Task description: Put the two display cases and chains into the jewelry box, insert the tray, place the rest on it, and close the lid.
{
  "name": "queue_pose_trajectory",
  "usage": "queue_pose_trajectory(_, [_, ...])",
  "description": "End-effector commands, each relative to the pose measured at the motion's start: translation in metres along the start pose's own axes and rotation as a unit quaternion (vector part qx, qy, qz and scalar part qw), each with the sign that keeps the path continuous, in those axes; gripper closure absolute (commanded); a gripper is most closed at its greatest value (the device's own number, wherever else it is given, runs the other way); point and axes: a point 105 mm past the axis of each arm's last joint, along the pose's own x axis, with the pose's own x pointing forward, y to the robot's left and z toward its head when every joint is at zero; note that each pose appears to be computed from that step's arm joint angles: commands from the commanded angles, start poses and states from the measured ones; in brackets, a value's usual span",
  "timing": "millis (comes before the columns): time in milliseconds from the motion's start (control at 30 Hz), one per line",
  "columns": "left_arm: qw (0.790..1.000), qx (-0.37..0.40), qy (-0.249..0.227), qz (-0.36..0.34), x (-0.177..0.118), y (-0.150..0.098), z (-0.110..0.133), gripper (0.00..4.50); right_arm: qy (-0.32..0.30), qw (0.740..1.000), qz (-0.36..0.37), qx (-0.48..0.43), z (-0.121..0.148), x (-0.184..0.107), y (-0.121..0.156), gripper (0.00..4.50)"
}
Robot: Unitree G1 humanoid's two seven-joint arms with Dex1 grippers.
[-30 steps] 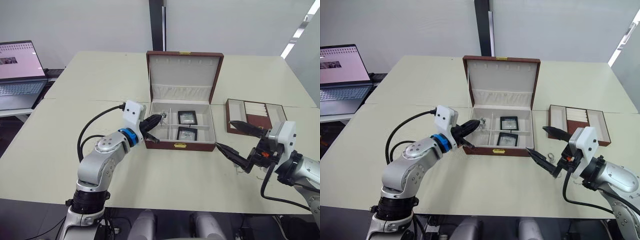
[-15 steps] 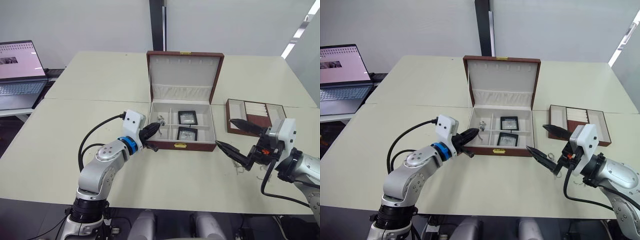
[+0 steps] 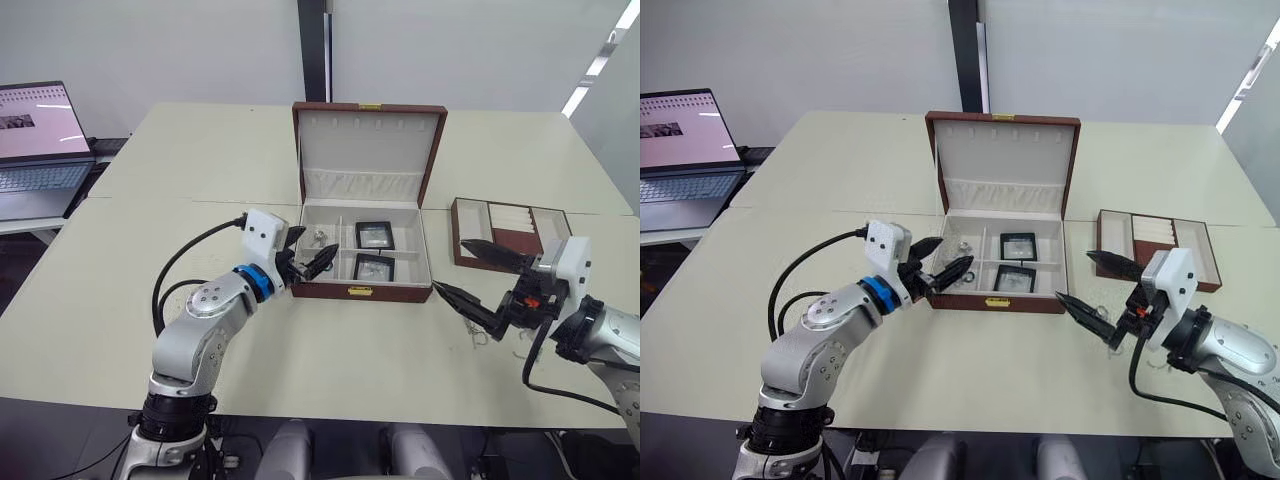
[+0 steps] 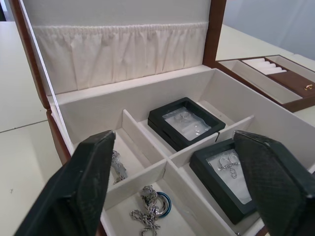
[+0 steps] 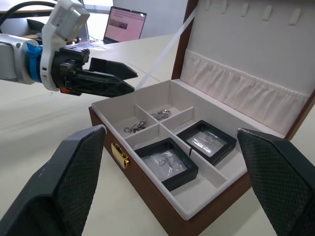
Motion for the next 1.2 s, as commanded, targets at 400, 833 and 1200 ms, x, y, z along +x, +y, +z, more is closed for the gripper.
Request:
queue_pose_trajectory(400, [0.999,-0.002,-0.003,0.049,-0.054,0.074,0.026,0.04,0.03,0.987,-0.159,0.001,-0.027,-0.061,-0.069,0.0])
queue_pose_trajectory(833, [0.884,-0.016,0.009,0.468,-0.181,0.201,-0.024,0.04,0.035,0.912,-0.409,0.023,-0.084,-0.138,-0.121,0.0])
queue_pose_trajectory(1200, [0.767,0.032,0.026,0.64,-0.23,0.213,-0.045,0.04,0.016,0.837,-0.547,0.011,-0.103,-0.163,-0.139,0.0])
